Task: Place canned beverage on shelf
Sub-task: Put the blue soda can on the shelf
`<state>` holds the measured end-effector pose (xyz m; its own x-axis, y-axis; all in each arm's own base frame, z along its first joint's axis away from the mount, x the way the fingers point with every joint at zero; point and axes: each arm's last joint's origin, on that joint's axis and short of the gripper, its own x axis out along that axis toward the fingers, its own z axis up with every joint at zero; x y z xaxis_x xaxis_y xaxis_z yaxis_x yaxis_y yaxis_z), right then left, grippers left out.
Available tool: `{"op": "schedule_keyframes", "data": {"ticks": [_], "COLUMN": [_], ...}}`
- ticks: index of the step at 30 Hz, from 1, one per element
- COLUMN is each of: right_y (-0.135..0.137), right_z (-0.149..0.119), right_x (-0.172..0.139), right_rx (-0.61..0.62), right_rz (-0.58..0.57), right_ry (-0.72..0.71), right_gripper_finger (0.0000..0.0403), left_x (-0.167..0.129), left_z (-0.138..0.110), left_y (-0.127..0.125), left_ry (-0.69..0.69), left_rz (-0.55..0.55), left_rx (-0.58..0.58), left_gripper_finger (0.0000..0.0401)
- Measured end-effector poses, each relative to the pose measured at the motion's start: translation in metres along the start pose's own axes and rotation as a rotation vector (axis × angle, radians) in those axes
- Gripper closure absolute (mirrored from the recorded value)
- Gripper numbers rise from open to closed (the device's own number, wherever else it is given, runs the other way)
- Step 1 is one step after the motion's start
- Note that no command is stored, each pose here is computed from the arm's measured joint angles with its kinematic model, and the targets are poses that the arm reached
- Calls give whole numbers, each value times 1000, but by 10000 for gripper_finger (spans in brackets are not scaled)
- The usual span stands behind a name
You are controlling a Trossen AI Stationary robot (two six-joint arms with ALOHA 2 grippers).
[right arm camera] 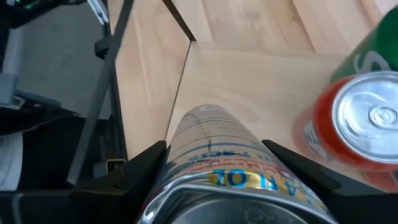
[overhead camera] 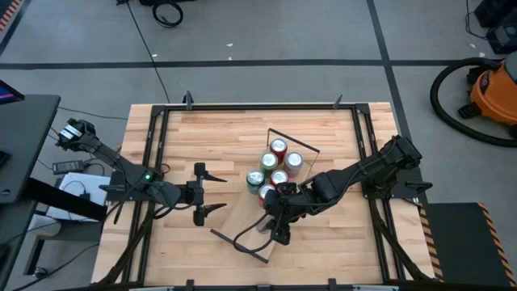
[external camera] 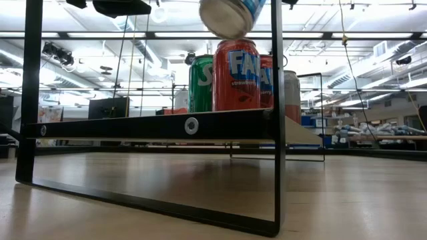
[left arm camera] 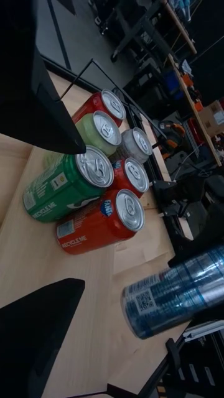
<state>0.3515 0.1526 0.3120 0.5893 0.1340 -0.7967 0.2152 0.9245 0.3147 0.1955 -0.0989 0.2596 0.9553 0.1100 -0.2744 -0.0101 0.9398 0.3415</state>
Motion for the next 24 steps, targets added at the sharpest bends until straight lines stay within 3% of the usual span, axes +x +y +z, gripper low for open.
{"op": "schedule_keyframes", "data": {"ticks": [10,19,24], "right_y": [0,-11,-20], "right_z": [-3,-9,-9], "right_x": [7,56,62], "right_rx": [-8,-51,-32], "right_rz": [-45,-91,-126], "right_ry": [7,144,196], "right_gripper_finger": [147,147,147], "left_x": [0,0,0], "left_z": [0,1,2], "left_y": [0,0,0], "left_ry": [0,-10,-15], "left_rz": [0,1,2], "left_rx": [15,8,-6], "left_gripper_finger": [46,46,46]}}
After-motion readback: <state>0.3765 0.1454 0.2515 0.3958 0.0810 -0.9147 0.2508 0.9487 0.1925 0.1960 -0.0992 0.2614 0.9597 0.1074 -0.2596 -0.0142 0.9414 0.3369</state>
